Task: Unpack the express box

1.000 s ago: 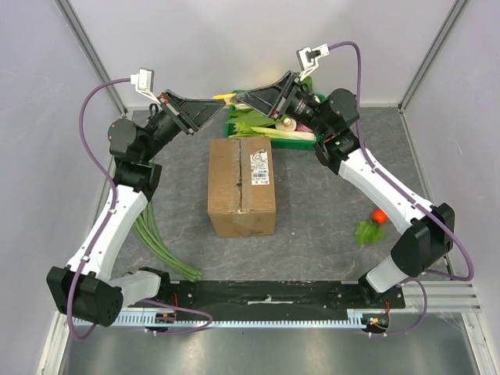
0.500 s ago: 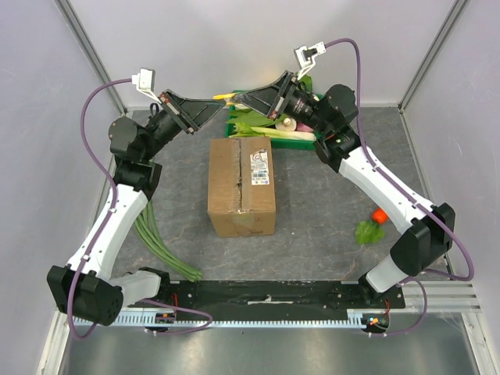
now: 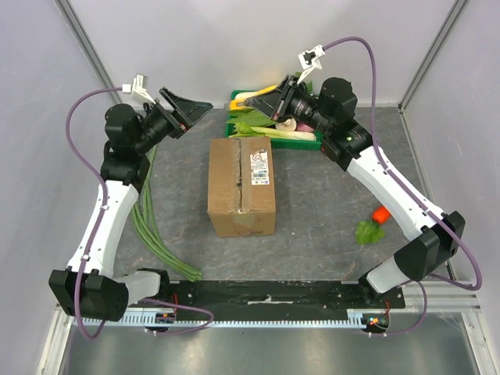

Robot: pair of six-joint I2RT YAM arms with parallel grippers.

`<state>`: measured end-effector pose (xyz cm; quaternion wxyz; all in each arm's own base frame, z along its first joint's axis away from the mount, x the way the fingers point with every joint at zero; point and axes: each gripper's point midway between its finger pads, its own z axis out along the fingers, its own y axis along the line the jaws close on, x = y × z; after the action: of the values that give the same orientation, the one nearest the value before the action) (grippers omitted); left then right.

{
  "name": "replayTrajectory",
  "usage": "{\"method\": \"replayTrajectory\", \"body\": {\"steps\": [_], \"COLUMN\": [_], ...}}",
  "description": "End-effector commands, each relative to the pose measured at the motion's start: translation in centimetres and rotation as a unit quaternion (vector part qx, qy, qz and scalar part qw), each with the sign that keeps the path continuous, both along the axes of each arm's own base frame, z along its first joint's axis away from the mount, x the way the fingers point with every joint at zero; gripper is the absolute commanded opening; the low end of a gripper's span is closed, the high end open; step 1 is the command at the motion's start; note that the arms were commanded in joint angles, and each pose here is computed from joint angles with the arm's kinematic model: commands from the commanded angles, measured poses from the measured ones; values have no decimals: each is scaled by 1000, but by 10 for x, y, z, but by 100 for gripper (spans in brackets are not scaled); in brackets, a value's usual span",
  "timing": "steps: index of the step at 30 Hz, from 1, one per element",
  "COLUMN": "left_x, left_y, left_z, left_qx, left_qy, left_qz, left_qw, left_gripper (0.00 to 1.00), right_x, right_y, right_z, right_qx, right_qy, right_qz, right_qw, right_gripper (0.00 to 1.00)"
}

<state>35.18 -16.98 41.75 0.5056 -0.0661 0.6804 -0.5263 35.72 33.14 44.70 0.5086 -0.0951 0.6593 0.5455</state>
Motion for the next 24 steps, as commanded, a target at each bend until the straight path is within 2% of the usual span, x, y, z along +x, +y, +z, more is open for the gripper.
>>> {"method": "replayTrajectory", "body": {"steps": [1, 3, 5, 8, 14, 24], "left_x": [8, 0, -10, -27, -55, -79], "left_y": [32, 32, 28, 16, -5, -38], "left_z": [-70, -112, -146, -176, -201, -196], "left_qx": [114, 137, 132, 105, 51, -17], "left_qy": [106, 171, 223, 276, 342, 343], "left_qz": [71, 56, 38, 4, -42, -110], "left_qw": [985, 974, 965, 955, 938, 933], "left_gripper": [90, 90, 90, 90, 87, 85], "right_x": [17, 24, 26, 29, 23, -2], "right_y": [-38, -45, -47, -44, -33, -17], "right_z": [-17, -28, -39, -55, -78, -108], "right_qx": [-104, -133, -168, -204, -256, -317], "right_qy": [-18, -17, -20, -15, -11, -5], "right_qz": [-110, -143, -156, -177, -209, -238], "right_qw": [988, 981, 973, 963, 944, 918], "right_gripper": [0, 0, 0, 0, 0, 0]}}
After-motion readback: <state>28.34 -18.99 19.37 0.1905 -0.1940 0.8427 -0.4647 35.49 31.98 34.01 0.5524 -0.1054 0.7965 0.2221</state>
